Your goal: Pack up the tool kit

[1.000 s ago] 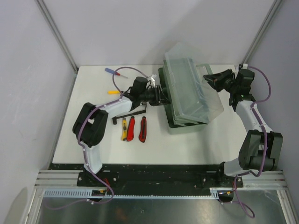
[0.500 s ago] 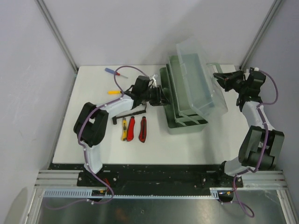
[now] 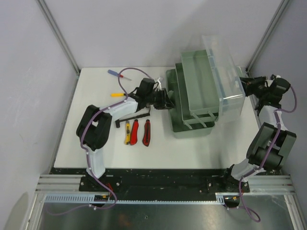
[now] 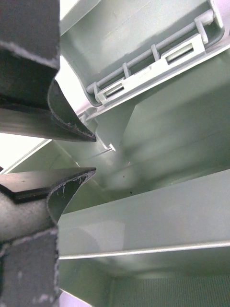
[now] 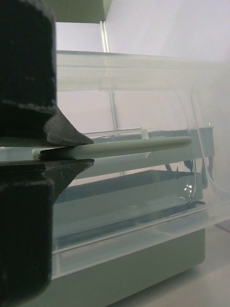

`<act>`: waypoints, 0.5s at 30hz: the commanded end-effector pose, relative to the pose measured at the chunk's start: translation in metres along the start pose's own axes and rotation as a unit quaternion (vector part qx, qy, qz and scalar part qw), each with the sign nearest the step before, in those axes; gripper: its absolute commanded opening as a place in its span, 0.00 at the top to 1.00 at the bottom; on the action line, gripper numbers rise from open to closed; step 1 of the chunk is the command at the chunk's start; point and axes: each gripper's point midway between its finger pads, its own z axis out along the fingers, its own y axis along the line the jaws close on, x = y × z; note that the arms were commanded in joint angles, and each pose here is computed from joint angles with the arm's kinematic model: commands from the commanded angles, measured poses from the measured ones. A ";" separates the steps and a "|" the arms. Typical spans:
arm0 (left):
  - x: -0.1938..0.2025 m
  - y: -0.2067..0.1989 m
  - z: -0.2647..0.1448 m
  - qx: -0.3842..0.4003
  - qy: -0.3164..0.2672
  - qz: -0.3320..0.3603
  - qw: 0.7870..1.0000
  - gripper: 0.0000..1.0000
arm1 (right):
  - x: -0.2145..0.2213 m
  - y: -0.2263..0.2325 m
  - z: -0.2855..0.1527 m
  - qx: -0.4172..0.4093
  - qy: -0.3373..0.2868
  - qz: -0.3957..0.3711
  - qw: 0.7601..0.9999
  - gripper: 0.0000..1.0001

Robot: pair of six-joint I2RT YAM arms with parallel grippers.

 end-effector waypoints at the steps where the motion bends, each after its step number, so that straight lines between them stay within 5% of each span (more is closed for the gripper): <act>1: 0.032 0.043 0.002 -0.075 0.053 -0.019 0.996 0.65 | -0.031 0.045 -0.014 -0.070 -0.033 -0.037 0.996 0.97; 10: 0.027 0.039 0.001 -0.068 0.050 -0.015 0.996 0.63 | -0.044 -0.008 -0.011 -0.011 -0.034 -0.007 0.999 0.83; 15: 0.028 0.039 0.003 -0.067 0.052 -0.015 0.996 0.62 | -0.046 -0.044 -0.011 0.016 -0.042 0.042 0.998 0.66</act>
